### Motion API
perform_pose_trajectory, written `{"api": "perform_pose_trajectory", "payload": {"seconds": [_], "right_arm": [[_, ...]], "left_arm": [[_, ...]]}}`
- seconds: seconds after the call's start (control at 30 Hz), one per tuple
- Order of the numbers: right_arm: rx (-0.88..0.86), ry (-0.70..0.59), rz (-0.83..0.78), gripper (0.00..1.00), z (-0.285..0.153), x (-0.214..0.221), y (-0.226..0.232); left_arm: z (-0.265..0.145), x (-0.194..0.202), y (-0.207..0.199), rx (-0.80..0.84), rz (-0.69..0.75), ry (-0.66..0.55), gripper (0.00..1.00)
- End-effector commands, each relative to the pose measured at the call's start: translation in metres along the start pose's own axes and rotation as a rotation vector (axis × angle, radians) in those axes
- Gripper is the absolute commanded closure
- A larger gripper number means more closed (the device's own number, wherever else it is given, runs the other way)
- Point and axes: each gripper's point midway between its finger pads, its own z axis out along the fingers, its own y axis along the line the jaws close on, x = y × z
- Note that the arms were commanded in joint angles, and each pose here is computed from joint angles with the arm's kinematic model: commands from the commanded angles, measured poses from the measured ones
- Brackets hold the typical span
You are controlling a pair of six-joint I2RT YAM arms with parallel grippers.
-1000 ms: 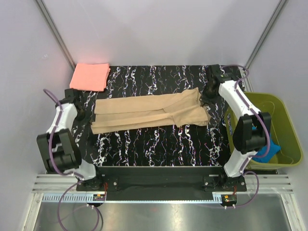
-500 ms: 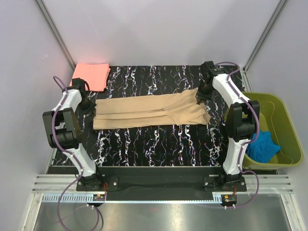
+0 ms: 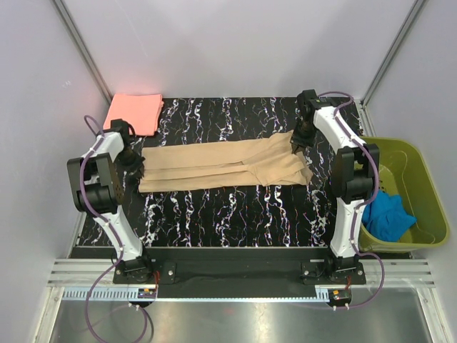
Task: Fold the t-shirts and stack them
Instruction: Fold the tshirt
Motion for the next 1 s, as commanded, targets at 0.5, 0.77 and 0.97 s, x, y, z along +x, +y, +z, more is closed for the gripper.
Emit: {"api": "perform_pose_trajectory", "payload": {"seconds": [0.5,0.77,0.97], "right_arm": [[-0.185,-0.072,-0.147,0.45,-0.040,-0.006,0.071],[-0.438,0.053,-0.300,0.65,-0.018,0.106,0.178],[-0.441,0.072,-0.309,1.00,-0.001,0.138,0.185]], "left_arm": [[-0.106,0.003,-0.040,0.132,0.288,-0.320,0.32],[-0.080,0.094,-0.076,0.386,0.421,-0.151,0.63],[-0.044,0.111,-0.089,0.385,0.398,-0.052,0.75]]}}
